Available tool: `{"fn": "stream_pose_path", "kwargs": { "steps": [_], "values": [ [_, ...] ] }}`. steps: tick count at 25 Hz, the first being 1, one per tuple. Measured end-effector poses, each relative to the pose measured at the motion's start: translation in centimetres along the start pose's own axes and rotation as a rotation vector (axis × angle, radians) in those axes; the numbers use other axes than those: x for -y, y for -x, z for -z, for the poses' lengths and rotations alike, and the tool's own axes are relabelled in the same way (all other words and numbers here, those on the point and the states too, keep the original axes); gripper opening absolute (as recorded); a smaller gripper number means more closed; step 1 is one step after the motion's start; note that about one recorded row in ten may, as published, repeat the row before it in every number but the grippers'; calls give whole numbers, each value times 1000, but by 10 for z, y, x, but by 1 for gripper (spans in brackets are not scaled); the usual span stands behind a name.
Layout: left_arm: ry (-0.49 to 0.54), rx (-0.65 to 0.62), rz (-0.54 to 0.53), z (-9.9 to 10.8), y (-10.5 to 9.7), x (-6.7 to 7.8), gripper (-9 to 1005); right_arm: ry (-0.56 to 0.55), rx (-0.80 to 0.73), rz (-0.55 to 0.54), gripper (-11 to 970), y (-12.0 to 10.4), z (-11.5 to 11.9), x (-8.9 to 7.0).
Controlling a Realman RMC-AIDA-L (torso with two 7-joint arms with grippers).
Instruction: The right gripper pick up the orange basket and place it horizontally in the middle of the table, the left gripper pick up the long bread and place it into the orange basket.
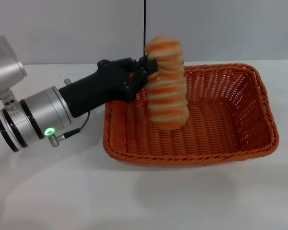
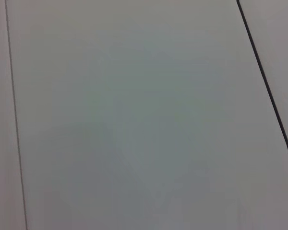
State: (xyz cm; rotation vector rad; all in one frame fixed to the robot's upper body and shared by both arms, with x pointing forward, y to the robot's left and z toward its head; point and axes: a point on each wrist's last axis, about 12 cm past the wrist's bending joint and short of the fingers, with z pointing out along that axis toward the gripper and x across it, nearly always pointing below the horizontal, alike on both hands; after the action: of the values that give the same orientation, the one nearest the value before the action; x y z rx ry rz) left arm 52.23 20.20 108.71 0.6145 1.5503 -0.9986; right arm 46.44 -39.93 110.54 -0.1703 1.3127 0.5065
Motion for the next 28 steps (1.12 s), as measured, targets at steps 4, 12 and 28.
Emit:
{"fn": "stream_pose_path", "kwargs": {
  "steps": [4,12,28],
  "values": [
    [-3,-27,-27,2,-10,3,129,-2,-2,0,610,0,0,0],
    [11,-42,28,17,-22,3,200,1,-3,3,610,0,1,0],
    [256,173,109,122,-35,-12,776,-78,34,58,611,2,13,6]
  ]
}}
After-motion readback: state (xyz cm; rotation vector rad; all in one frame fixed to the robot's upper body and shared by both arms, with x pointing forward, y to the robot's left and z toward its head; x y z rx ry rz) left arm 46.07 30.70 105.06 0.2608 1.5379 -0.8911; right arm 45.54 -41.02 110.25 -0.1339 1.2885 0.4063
